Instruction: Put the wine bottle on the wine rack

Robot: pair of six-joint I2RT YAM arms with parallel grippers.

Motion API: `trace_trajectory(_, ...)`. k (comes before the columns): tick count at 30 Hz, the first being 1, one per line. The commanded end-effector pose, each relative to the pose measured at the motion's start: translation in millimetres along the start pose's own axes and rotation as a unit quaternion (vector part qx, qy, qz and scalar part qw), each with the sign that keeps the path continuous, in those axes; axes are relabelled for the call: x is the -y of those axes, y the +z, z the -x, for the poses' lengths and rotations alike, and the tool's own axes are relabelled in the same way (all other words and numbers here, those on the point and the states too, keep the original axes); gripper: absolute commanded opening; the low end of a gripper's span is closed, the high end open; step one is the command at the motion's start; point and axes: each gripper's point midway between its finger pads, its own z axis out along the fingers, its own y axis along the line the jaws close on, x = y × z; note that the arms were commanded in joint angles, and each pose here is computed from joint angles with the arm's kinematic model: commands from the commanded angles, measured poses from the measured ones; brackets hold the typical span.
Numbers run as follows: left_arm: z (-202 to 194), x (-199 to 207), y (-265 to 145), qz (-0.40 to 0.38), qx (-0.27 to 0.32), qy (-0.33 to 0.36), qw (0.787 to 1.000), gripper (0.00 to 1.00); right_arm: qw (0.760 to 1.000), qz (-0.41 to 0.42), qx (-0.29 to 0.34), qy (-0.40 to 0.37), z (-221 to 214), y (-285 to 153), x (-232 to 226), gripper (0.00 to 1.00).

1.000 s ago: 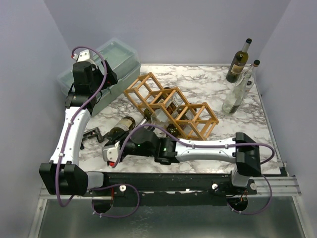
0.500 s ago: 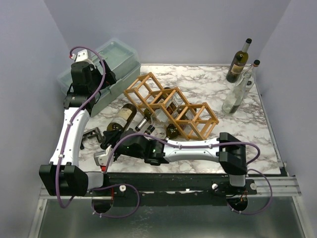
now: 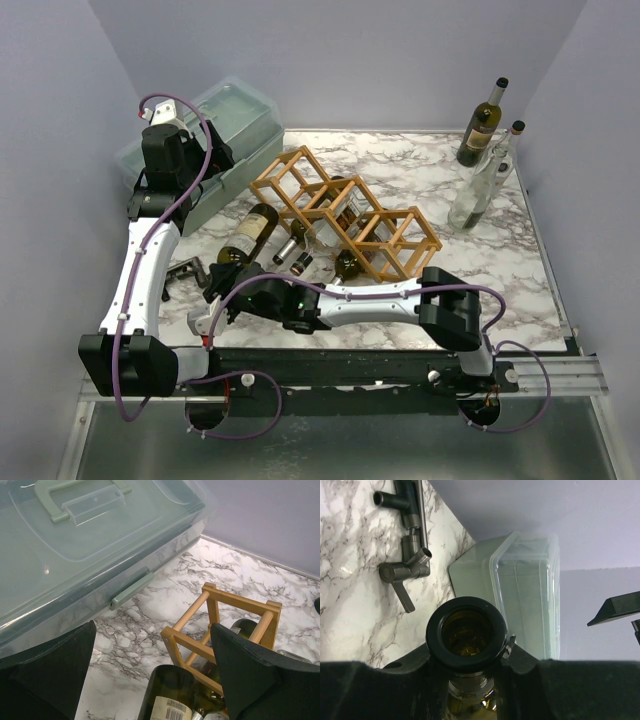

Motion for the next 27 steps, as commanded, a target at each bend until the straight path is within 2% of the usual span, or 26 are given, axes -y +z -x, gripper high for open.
trace_trajectory(1,15,2,-10,-0.001,0.024,-0.001,1.0,0.98,0.993,-0.109,-0.017,-0.036,1,-7,74,0.01)
trace_trajectory(14,15,2,-10,-0.002,0.024,-0.003,1.0,0.98,0.991,-0.118,-0.038,-0.043,-17,-8,85,0.01)
trace_trajectory(27,15,3,-9,-0.003,0.023,-0.005,1.0,0.98,0.987,-0.115,-0.094,-0.057,-51,-2,81,0.01)
